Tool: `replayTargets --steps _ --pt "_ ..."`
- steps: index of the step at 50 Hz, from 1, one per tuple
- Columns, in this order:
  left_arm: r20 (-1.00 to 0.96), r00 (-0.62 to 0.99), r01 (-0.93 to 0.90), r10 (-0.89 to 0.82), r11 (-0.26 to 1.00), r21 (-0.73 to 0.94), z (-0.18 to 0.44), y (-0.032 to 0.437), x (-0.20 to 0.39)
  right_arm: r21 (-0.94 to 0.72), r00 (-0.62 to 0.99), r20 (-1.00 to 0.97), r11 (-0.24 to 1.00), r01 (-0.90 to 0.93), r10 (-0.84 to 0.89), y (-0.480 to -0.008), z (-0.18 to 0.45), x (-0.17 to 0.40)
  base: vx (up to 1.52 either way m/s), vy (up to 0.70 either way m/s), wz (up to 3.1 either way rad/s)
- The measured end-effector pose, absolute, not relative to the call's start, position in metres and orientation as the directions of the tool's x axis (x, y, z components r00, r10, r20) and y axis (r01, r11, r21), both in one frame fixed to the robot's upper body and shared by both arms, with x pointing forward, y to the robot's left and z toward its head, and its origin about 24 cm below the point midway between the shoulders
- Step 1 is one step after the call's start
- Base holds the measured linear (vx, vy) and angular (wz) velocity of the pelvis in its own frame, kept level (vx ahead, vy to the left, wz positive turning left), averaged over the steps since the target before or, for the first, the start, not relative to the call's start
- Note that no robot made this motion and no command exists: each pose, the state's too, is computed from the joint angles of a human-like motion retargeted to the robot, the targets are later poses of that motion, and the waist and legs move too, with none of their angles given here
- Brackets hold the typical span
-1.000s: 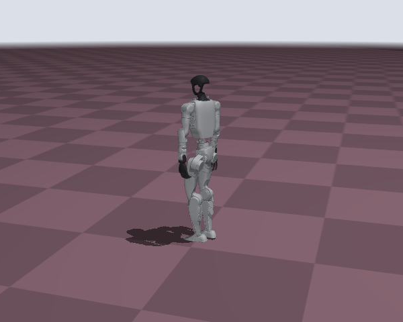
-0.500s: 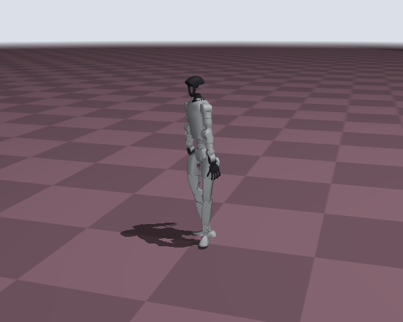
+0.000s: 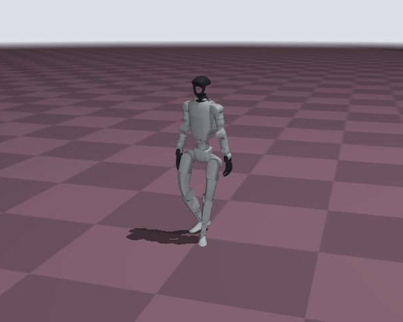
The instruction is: In place motions
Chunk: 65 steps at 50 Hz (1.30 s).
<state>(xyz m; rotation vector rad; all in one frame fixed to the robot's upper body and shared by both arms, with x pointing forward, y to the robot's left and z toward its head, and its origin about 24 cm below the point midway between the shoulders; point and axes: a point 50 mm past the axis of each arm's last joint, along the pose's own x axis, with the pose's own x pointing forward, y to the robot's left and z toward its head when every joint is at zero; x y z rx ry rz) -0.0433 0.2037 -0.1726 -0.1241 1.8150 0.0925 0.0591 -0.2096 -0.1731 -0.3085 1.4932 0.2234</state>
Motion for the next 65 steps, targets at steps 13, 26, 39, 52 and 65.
replayTargets --steps 13,26,39,52,65 --pt "-1.000 -0.011 0.165 -0.005 0.986 -0.007 -0.175 0.204 0.053 0.050 -0.123 -0.992 0.923 -0.381 0.003 -0.193 -0.179 0.010 0.07 -0.05 0.57" --pt "-0.993 0.060 0.197 -0.097 0.977 -0.084 -0.178 0.164 0.063 0.017 -0.133 -0.991 0.935 -0.355 -0.033 -0.205 -0.177 0.010 0.06 0.03 -0.21" --pt "-0.996 -0.044 0.146 -0.078 0.986 -0.084 -0.177 0.189 0.042 -0.054 -0.008 -0.998 0.901 -0.431 -0.064 -0.203 -0.177 0.037 0.00 0.04 -0.36" --pt "-0.998 -0.054 0.256 -0.030 0.966 -0.043 -0.175 0.201 0.048 -0.043 -0.056 -0.996 0.901 -0.431 -0.074 -0.214 -0.175 0.041 -0.28 -0.04 -2.79" --pt "-0.979 -0.191 0.109 0.071 0.993 0.051 -0.171 0.225 0.003 -0.124 0.057 -0.992 0.913 -0.389 -0.111 -0.213 -0.169 0.084 -0.30 -0.09 -3.51"
